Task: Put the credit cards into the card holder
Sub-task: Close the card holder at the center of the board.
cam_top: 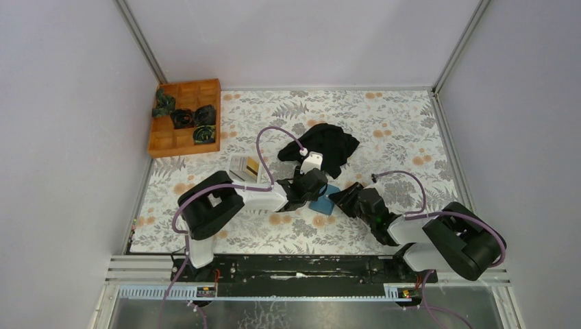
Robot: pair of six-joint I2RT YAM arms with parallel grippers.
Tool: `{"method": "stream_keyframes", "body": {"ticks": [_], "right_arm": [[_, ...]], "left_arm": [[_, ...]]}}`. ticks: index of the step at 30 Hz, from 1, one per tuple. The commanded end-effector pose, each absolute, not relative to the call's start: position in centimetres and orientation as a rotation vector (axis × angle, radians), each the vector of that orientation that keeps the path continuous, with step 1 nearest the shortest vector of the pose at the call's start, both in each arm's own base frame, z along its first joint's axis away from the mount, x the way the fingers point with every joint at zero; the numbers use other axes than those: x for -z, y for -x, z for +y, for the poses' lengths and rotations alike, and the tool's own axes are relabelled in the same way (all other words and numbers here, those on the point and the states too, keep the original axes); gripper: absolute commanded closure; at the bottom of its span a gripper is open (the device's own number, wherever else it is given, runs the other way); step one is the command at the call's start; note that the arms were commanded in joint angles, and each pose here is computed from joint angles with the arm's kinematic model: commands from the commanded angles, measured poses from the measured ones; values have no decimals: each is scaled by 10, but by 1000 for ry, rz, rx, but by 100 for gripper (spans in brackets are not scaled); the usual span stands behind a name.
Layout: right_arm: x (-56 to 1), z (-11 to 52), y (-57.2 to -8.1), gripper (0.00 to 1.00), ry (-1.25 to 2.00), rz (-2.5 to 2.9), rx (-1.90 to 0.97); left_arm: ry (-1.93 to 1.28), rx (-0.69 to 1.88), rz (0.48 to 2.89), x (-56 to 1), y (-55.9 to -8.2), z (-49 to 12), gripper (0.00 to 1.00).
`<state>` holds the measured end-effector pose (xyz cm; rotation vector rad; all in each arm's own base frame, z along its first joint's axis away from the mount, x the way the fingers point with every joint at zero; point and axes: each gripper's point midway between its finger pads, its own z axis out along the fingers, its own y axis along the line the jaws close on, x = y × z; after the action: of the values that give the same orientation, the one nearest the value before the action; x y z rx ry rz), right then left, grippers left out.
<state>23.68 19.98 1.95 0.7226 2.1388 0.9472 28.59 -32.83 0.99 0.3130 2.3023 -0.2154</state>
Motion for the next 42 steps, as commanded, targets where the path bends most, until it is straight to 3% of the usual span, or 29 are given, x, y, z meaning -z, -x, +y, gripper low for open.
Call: {"method": "stream_keyframes", "body": {"ticks": [1,42], "right_arm": [[-7,198,-227,57,-711,2189,-930],[-2,199,-223,56,-758,2176,-989]], "left_arm": [[-415,148,2414,23,-260,-317,47],[-424,159,2421,28,-259,-324,50]]}}
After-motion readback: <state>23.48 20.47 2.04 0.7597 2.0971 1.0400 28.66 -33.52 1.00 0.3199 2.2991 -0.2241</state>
